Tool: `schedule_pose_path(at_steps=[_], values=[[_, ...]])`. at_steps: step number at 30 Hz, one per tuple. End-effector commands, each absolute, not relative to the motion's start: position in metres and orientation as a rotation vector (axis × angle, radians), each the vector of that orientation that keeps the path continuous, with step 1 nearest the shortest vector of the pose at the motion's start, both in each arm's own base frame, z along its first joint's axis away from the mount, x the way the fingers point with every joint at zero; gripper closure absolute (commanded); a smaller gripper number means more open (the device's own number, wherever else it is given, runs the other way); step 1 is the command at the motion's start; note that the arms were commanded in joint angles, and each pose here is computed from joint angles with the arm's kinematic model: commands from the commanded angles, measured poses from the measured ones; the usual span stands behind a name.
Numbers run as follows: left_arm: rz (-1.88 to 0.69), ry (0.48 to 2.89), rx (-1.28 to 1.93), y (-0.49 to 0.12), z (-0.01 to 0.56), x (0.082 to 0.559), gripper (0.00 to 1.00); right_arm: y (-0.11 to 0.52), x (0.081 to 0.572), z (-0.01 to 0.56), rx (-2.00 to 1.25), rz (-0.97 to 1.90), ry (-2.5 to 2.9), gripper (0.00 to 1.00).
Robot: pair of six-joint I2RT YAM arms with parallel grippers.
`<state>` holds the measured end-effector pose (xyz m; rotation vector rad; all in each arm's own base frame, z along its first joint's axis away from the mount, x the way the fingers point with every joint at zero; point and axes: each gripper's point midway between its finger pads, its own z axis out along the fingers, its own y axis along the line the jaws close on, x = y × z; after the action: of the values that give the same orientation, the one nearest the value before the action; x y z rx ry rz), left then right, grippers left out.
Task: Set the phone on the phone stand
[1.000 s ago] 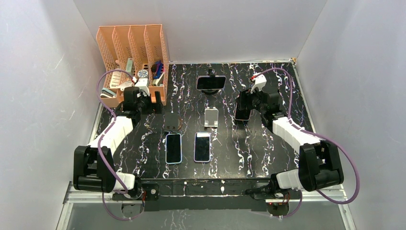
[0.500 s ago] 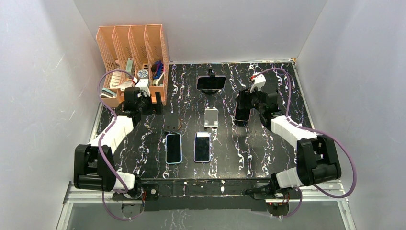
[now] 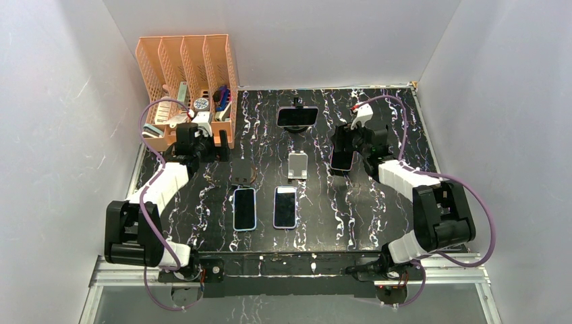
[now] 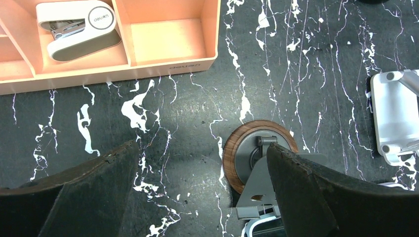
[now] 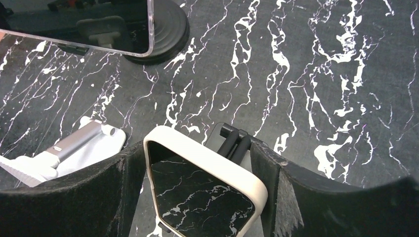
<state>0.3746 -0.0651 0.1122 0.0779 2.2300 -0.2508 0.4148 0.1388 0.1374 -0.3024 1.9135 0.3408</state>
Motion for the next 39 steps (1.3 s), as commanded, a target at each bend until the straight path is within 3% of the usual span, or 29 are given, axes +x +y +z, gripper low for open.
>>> schedule_pose_path(at_steps=[1,13,21,33,39], values=[[-0.245,2.224,0.098,-0.067,0.118,0.379,0.02,0.132,0.426,0.134,-0.270,0.302,1.932,0.17],[-0.245,2.220,0.101,-0.067,0.119,0.379,0.02,0.123,0.437,0.150,-0.214,0.250,1.891,0.01],[-0.249,2.190,0.104,-0.068,0.130,0.379,0.02,0.138,0.422,0.182,-0.240,0.372,1.827,0.01],[-0.245,2.120,0.104,-0.066,0.157,0.376,0.02,0.117,0.354,0.248,-0.141,0.353,1.737,0.01],[-0.246,2.080,0.106,-0.067,0.172,0.376,0.02,0.144,0.321,0.260,-0.185,0.339,1.770,0.01]])
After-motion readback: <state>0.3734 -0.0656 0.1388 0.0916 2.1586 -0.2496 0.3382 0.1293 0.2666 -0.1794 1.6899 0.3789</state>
